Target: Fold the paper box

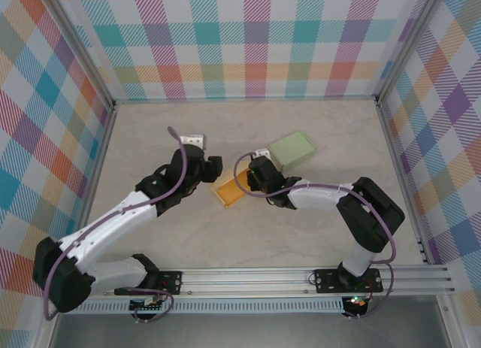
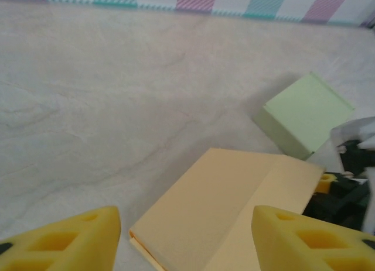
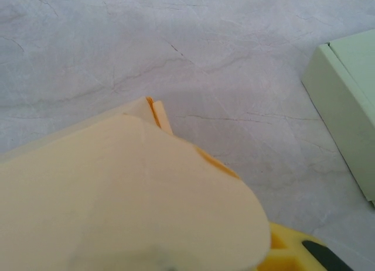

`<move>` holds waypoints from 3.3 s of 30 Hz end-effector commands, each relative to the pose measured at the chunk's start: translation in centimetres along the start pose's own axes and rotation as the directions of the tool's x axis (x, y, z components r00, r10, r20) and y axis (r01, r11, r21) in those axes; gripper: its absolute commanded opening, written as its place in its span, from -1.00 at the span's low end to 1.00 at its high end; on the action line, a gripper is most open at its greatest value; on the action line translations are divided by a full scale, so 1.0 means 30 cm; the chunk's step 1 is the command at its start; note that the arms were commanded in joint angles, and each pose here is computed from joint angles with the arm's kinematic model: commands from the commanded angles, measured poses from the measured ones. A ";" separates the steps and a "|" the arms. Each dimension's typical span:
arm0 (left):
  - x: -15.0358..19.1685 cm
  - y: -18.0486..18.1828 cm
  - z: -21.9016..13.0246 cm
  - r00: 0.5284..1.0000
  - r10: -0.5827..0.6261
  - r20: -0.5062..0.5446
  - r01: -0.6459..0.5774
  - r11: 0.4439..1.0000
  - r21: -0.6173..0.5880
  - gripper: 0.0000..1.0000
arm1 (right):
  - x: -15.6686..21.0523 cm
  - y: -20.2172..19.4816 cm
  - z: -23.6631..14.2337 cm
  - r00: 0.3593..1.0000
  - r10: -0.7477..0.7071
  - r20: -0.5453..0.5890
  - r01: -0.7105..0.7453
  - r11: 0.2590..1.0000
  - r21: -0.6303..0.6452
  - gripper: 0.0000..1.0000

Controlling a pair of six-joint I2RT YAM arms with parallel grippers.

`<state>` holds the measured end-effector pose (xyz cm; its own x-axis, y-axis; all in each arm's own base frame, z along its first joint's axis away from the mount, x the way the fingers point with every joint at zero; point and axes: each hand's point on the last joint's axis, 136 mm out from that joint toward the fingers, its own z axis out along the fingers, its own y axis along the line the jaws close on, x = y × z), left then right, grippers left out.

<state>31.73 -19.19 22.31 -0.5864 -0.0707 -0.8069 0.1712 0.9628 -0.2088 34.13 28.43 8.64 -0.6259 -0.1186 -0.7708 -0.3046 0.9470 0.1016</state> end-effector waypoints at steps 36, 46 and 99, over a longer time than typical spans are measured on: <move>0.346 -0.064 0.360 0.949 0.086 -0.302 -0.070 0.996 0.063 -0.41 | -0.107 -0.181 -0.356 0.999 0.036 0.001 -0.036 0.990 0.140 0.33; 0.479 -0.017 0.405 0.930 0.072 -0.361 -0.065 0.997 0.033 -0.44 | -0.093 -0.167 -0.323 0.993 0.101 -0.058 -0.099 0.994 0.041 0.34; 0.276 0.159 0.232 0.943 -0.296 -0.149 0.277 0.951 -0.135 -0.07 | 0.051 -0.124 -0.008 0.949 -0.207 -0.236 0.184 0.976 -0.118 0.22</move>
<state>32.73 -17.50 8.02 -0.7867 -0.2333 -0.5715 -0.0676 0.9528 -0.2960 32.72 24.08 6.12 -0.7138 -0.3948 -0.5785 -0.5040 0.8630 0.0330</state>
